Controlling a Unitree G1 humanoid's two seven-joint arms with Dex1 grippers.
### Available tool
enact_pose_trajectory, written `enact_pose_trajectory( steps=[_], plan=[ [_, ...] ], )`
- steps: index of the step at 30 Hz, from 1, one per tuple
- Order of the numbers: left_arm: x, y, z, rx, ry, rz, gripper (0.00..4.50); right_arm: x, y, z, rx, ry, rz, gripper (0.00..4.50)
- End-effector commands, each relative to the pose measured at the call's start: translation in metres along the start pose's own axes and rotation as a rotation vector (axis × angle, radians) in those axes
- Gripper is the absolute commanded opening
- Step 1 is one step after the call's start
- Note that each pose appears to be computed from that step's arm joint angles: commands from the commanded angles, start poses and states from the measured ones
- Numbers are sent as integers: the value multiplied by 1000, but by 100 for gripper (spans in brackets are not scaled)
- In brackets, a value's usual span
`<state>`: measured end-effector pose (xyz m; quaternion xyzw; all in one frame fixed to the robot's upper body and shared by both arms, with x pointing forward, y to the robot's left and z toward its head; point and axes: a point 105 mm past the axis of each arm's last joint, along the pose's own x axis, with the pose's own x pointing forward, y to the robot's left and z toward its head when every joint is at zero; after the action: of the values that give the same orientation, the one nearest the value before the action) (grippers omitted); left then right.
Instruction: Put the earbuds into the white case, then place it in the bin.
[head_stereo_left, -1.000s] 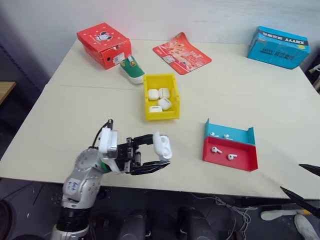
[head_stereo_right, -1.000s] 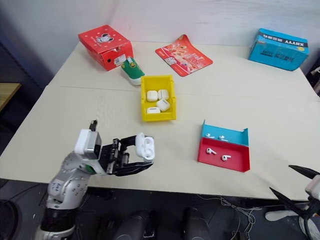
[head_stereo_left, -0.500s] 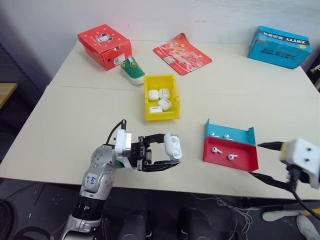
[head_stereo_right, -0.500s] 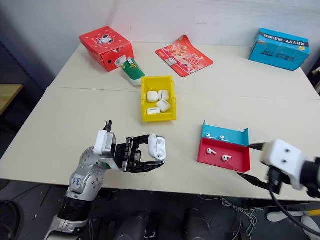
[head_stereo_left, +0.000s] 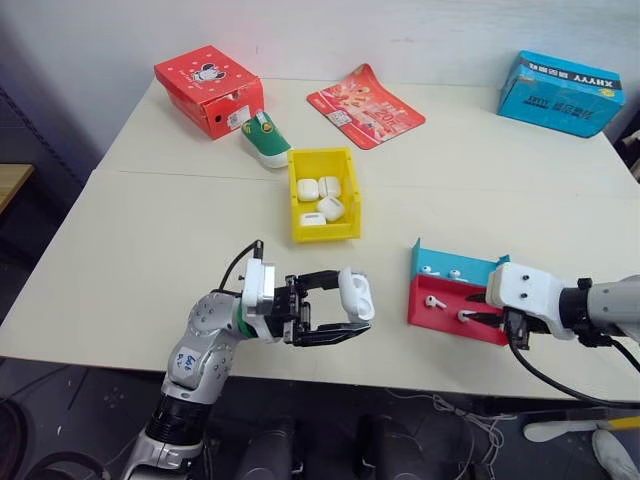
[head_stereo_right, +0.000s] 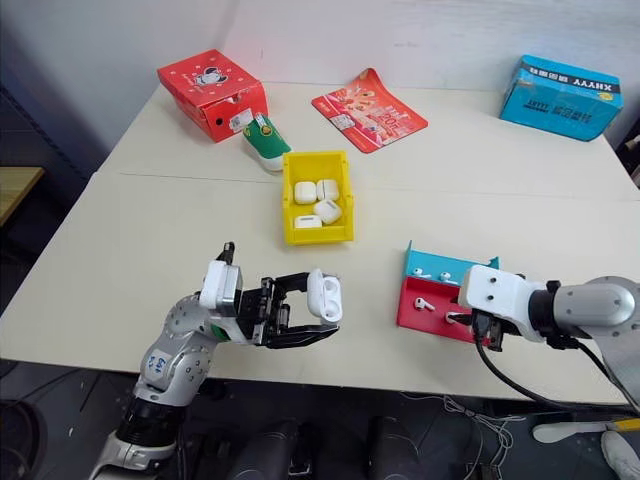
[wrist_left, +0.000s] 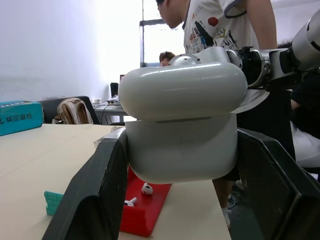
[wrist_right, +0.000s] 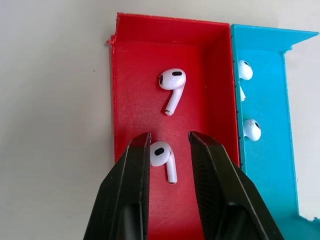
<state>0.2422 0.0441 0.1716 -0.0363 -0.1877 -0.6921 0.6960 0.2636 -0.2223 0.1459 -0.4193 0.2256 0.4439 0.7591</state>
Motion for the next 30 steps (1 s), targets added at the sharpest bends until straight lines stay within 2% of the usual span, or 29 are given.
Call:
enact_pose_trajectory(
  steps=[1, 12, 23, 30],
  plan=[
    [5, -4, 6, 34, -16, -4, 280, 5, 3, 0, -37, 19, 50, 112],
    [4, -6, 5, 21, -10, 17, 280, 18, -4, -4, -109, 46, 80, 112],
    [2, -8, 7, 9, -3, 16, 280, 17, -4, -12, -137, 85, 106, 112],
    [2, -8, 8, 4, -1, 17, 280, 16, -6, -15, -226, 102, 131, 112]
  ],
)
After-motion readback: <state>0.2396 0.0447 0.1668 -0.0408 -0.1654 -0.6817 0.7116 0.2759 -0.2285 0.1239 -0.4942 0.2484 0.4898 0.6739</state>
